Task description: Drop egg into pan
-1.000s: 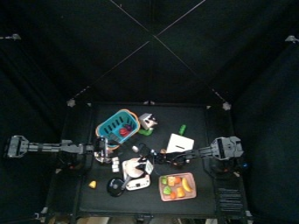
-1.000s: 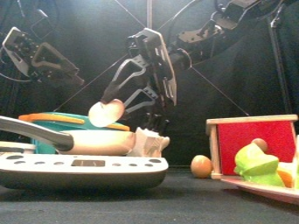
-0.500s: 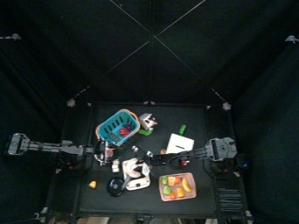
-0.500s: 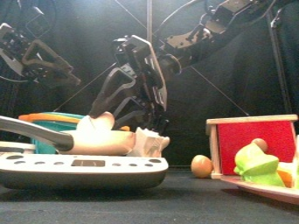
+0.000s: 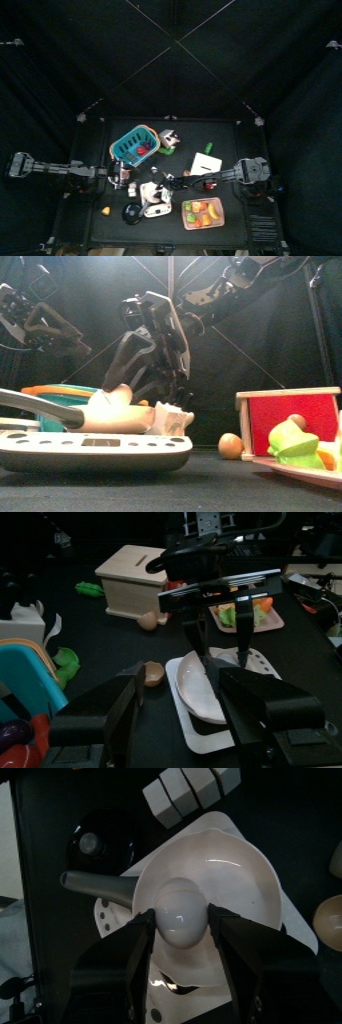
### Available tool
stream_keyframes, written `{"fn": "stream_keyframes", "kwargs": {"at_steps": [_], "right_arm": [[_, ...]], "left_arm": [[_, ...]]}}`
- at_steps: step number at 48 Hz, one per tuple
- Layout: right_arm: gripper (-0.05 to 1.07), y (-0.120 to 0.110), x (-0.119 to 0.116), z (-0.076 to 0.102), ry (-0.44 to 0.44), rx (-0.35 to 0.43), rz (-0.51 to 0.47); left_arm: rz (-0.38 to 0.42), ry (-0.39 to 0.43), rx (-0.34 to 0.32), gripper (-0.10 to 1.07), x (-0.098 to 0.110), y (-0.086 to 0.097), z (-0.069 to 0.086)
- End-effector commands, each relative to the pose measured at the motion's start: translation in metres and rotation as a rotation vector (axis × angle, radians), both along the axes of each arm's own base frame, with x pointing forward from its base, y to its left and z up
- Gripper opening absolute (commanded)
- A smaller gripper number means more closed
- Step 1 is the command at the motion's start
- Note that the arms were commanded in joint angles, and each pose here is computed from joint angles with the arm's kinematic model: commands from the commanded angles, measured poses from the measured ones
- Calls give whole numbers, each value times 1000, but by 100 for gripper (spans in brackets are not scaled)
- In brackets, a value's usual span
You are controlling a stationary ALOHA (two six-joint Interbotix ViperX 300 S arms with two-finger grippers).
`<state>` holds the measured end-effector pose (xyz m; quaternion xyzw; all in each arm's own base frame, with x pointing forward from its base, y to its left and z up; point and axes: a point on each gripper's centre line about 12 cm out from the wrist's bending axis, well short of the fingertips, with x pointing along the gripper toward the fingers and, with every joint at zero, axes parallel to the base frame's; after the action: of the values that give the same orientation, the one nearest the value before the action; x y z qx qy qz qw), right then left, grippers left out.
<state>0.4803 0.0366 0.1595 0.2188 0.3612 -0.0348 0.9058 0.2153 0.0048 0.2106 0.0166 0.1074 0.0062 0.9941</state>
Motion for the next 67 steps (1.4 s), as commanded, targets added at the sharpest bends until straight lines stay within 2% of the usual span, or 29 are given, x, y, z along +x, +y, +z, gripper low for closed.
{"fn": "stream_keyframes", "kwargs": {"at_steps": [1,12,21,37,67], "right_arm": [[71,-1,6,21,-55,7,-6],[87,-1,5,22,-47,9,-4],[93,-1,8,29,-66,11,-5],[93,1,10,37,-42,12,13],[92,1,9,36,-5,15,23]], "left_arm": [[-1,-15,-2,87,3,0,5],[-1,-14,-1,87,2,0,4],[-1,-11,-3,87,2,0,3],[-1,-12,-3,87,2,0,3],[-1,-11,-1,87,2,0,3]]}}
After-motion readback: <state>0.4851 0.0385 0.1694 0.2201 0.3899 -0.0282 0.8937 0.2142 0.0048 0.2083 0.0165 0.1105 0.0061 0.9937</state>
